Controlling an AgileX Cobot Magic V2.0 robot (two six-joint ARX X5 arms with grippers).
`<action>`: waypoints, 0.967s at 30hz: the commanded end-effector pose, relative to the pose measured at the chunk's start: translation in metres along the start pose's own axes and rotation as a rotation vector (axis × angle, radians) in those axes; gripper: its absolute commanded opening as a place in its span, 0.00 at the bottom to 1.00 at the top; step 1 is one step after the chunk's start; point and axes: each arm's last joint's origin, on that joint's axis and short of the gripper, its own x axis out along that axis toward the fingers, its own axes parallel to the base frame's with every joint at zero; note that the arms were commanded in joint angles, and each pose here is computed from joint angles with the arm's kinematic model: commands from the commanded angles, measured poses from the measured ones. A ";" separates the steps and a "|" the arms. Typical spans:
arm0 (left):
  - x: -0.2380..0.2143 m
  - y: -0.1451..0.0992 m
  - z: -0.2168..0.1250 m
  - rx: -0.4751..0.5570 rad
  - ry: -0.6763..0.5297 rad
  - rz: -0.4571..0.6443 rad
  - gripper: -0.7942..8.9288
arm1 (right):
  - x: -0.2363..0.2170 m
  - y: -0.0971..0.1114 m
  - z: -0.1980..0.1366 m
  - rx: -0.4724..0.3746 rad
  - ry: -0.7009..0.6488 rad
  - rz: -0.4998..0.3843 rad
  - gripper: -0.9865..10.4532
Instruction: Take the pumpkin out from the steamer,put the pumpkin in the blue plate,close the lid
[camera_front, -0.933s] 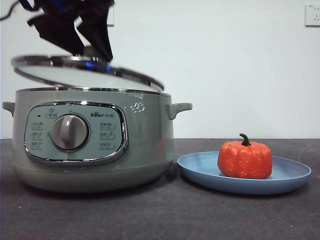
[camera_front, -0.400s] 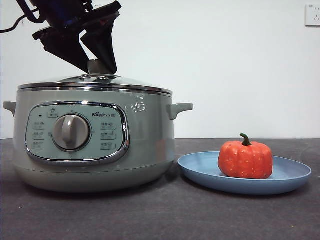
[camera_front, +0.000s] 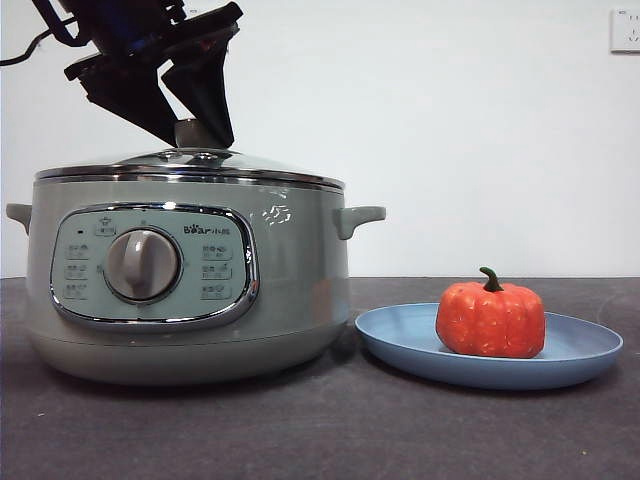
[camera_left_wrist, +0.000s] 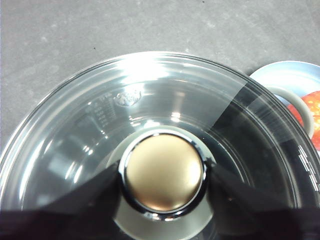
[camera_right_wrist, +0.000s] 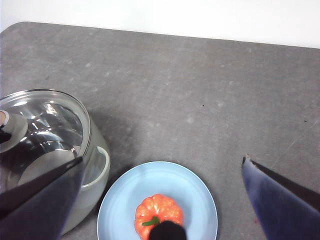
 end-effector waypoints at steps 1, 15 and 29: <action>0.003 -0.003 -0.001 0.018 0.009 -0.013 0.50 | 0.000 0.000 -0.001 0.006 -0.002 -0.001 0.58; -0.065 -0.003 -0.001 0.024 0.040 -0.024 0.28 | 0.000 -0.001 -0.012 -0.013 0.108 -0.011 0.41; -0.119 -0.007 -0.103 0.068 -0.259 0.085 0.07 | -0.005 -0.009 -0.113 0.053 -0.219 0.038 0.07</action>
